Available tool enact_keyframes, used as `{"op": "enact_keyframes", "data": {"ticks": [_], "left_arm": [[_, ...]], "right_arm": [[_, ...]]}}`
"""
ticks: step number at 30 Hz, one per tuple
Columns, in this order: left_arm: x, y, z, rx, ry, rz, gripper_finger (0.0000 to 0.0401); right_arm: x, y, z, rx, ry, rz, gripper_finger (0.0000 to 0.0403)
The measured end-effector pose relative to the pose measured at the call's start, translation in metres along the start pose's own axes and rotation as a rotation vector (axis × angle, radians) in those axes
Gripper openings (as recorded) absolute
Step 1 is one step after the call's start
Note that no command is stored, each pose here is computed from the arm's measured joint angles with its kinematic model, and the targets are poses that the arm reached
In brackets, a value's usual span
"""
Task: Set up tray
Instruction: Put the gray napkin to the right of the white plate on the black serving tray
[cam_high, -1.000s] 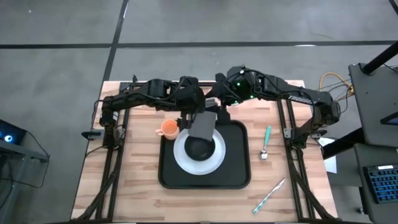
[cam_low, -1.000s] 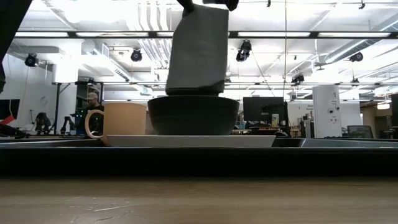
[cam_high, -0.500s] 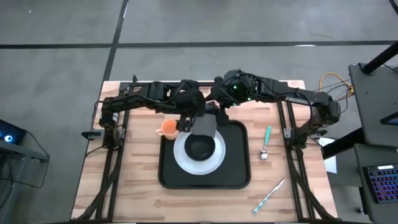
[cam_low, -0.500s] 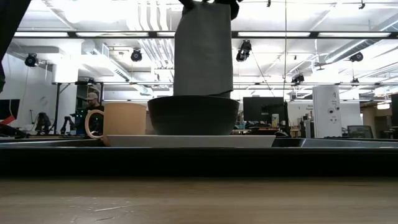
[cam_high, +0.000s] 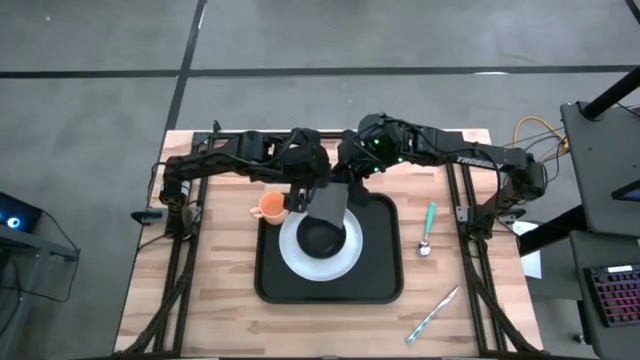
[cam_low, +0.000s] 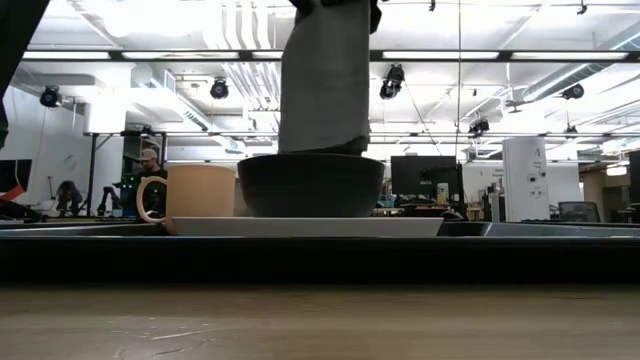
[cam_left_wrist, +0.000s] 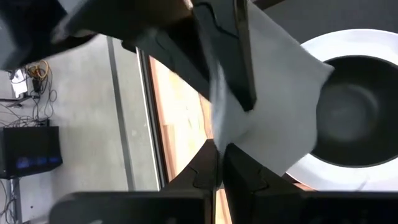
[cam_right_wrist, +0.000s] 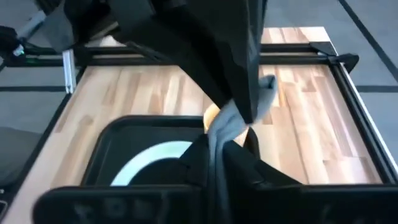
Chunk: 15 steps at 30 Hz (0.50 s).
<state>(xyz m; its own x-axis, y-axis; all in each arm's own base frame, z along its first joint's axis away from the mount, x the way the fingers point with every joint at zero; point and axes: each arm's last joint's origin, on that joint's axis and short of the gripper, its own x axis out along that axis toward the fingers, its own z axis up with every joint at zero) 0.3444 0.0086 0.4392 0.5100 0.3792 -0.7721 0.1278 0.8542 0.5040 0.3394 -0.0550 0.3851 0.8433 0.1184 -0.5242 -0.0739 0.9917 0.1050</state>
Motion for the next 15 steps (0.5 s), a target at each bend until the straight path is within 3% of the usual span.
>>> {"op": "enact_keyframes", "data": {"ticks": [8,11,15], "left_arm": [[-0.012,0.003,0.001,-0.033,-0.050,0.033,0.0008],[-0.031,0.006,-0.012,-0.032,-0.043,0.040,0.0032],[-0.067,0.015,-0.028,-0.102,-0.133,0.079,0.0078]], "right_arm": [[-0.026,0.014,0.004,0.027,0.006,-0.049,0.0009],[-0.046,0.026,0.001,0.052,0.024,-0.052,0.0009],[-0.061,0.045,-0.007,0.101,0.061,-0.059,0.0008]]}}
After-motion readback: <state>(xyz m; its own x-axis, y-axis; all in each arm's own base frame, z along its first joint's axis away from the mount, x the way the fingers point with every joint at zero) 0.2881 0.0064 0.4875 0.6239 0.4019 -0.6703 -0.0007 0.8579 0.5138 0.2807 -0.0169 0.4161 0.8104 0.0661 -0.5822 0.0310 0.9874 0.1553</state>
